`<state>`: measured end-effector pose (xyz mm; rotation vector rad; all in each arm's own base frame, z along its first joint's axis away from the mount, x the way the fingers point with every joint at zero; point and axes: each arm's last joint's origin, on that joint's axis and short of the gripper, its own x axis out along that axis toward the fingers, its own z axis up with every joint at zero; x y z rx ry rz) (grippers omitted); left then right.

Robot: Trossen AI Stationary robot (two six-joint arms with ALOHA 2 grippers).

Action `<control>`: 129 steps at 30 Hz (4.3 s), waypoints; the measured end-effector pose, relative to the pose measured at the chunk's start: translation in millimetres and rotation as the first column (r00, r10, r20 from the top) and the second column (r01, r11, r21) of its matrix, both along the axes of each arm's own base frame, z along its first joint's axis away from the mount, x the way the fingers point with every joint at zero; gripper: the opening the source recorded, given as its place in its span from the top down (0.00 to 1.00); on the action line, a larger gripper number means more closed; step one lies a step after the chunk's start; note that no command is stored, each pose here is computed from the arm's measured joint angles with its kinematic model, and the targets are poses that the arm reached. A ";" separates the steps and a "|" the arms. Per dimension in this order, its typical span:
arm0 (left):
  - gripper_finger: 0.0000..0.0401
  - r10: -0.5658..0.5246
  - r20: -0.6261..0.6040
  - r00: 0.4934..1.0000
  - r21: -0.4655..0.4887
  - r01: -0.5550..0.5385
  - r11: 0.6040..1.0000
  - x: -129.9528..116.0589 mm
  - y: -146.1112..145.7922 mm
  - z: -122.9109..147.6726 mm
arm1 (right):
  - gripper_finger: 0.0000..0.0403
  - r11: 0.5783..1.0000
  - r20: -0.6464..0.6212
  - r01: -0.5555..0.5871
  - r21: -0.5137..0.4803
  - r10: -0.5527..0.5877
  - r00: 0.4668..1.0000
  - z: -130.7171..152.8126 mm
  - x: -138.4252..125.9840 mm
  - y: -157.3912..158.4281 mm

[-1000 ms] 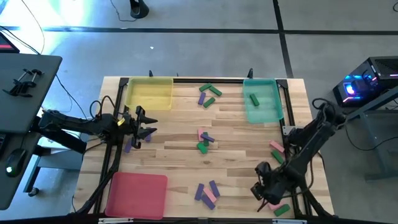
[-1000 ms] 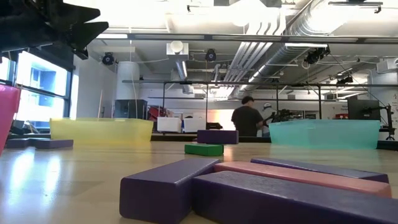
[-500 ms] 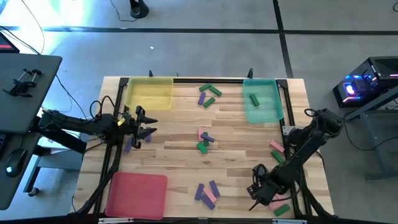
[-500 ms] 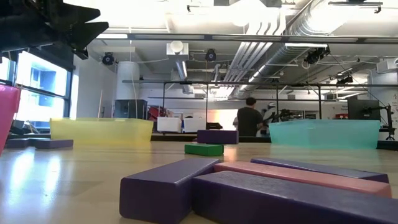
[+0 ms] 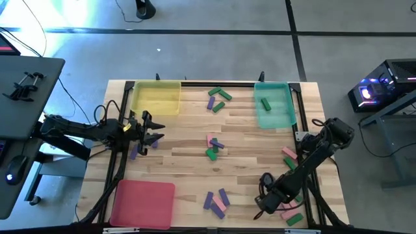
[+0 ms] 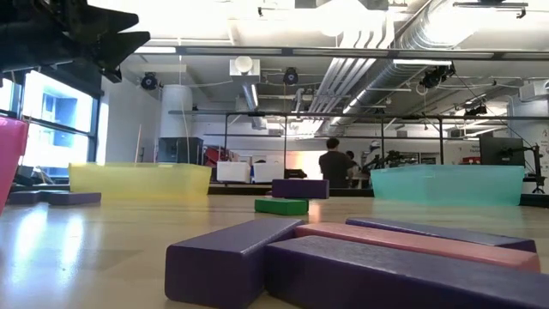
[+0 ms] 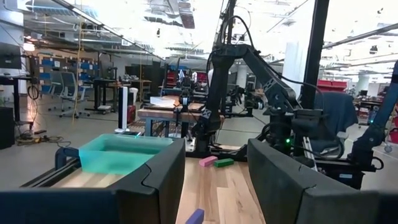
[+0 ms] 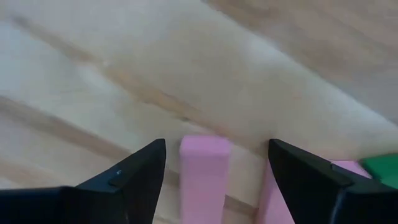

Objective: Sort blocks
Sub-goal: Put the pink wooden block into the pink bin

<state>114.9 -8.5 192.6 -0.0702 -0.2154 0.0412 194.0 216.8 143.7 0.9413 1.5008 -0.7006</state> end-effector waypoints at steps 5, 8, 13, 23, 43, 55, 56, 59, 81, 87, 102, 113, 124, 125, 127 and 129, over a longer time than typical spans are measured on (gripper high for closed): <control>0.60 -0.001 0.000 1.000 -0.003 0.001 1.000 0.0 0.0 0.0 | 0.38 1.000 -0.003 -0.006 0.003 0.006 1.000 0.0 -0.5 0.4; 0.60 -0.001 -0.004 1.000 -0.004 0.001 1.000 0.1 0.0 -0.4 | 0.44 1.000 -0.007 -0.020 0.005 0.020 1.000 -2.3 -0.2 1.3; 0.60 -0.002 -0.014 1.000 -0.006 0.002 1.000 0.3 0.0 -1.3 | 0.57 0.997 -0.043 -0.080 0.011 0.081 0.996 -14.5 3.5 3.3; 0.60 -0.001 -0.014 1.000 -0.006 0.001 1.000 0.3 0.0 -1.2 | 0.82 0.991 -0.003 -0.126 -0.037 0.126 0.992 -14.6 9.6 -4.3; 0.60 -0.012 -0.006 1.000 0.013 0.012 1.000 19.5 -6.1 17.3 | 0.82 0.544 0.381 -0.016 -0.839 0.608 0.696 66.6 37.0 -61.0; 0.60 0.009 -0.237 0.971 0.078 0.009 0.997 102.4 -19.4 35.0 | 0.82 0.561 0.610 0.256 -0.787 0.771 0.184 44.2 41.8 -117.7; 0.60 0.009 -0.249 0.968 0.079 0.011 0.997 110.4 -20.6 35.5 | 0.82 0.550 0.603 0.295 -0.781 0.788 0.126 48.6 41.7 -121.7; 0.60 -0.003 -0.288 0.958 0.083 0.028 0.996 132.8 -24.4 32.3 | 0.82 0.493 0.543 0.354 -0.795 0.838 0.053 58.7 44.4 -129.2; 0.37 -0.254 -0.218 0.942 0.019 0.264 0.964 226.4 -42.5 9.8 | 0.82 0.375 0.355 0.293 -0.880 0.927 -0.120 95.0 85.1 -123.3; 0.37 -0.277 -0.235 0.932 0.010 0.287 0.958 227.8 -43.9 9.0 | 0.82 0.360 0.347 0.293 -0.886 0.933 -0.097 92.6 87.1 -125.7; 0.37 -0.255 -0.266 0.930 0.008 0.267 0.964 227.3 -43.7 7.1 | 0.82 0.356 0.348 0.249 -0.901 0.934 -0.076 97.5 80.2 -125.2; 0.38 -0.251 -0.194 0.948 0.027 0.261 0.965 227.2 -44.5 14.4 | 0.82 0.390 0.372 0.291 -0.874 0.921 -0.117 93.4 88.2 -129.2; 0.63 -0.247 -0.173 0.954 0.029 0.255 0.966 227.1 -45.4 16.5 | 0.82 0.371 0.360 0.297 -0.880 0.928 -0.092 91.6 91.2 -136.3; 0.67 -0.246 -0.172 0.954 0.024 0.254 0.967 227.0 -45.5 16.5 | 0.82 0.372 0.360 0.294 -0.881 0.928 -0.096 91.5 91.4 -136.7; 0.73 -0.247 -0.173 0.953 0.028 0.256 0.966 226.9 -46.1 16.4 | 0.82 0.387 0.373 0.289 -0.875 0.922 -0.105 91.4 91.7 -137.4; 0.78 -0.248 -0.172 0.953 0.043 0.259 0.965 226.6 -47.2 16.4 | 0.82 0.393 0.377 0.287 -0.874 0.920 -0.109 91.5 91.6 -137.3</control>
